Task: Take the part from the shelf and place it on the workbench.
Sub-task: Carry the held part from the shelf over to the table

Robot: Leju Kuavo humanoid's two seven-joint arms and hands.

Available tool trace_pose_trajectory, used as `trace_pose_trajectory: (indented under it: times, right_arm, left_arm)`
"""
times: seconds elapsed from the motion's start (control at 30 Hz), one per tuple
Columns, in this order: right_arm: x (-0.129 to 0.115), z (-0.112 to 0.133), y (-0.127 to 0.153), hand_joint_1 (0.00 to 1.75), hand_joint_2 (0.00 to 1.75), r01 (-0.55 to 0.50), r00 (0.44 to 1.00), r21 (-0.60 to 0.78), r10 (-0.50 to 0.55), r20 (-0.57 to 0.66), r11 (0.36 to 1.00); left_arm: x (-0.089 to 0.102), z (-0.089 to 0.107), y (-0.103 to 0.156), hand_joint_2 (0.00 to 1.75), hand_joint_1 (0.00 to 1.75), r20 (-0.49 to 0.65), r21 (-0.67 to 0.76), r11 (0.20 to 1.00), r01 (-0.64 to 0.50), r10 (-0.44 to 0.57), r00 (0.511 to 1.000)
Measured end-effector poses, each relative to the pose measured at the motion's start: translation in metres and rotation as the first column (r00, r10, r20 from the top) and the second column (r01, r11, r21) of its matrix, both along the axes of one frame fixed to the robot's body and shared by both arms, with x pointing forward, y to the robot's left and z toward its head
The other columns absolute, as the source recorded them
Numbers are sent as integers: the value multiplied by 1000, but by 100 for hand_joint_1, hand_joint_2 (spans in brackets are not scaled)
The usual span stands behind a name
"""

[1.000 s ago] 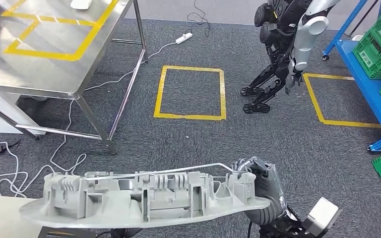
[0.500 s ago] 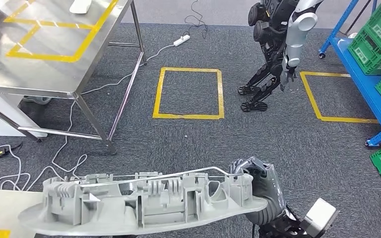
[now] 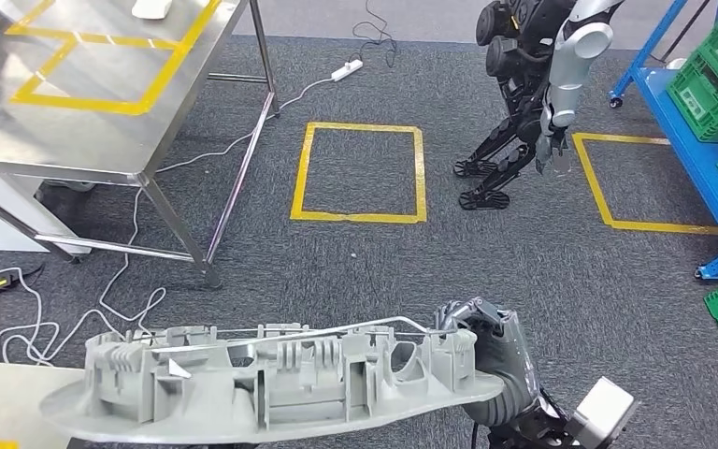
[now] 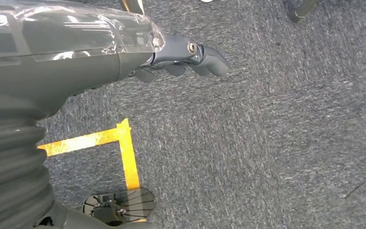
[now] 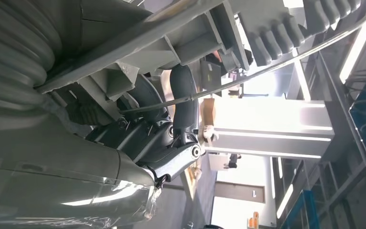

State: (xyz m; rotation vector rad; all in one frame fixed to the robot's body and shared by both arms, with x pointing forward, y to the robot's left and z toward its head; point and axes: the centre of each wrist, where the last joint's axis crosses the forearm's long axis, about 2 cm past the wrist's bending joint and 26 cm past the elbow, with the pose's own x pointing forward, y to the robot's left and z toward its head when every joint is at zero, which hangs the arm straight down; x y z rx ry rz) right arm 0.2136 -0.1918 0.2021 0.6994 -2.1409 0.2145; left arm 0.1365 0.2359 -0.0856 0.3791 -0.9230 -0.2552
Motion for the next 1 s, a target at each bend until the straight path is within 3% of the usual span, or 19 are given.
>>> trace_pose_trajectory:
  times: [1.0]
  right_arm:
    - [-1, 1, -1, 175, 175, 9, 999, -32, -8, 32, 999]
  left_arm:
    - [3, 1, 7, 175, 0, 10, 33, 999, -20, 19, 1000]
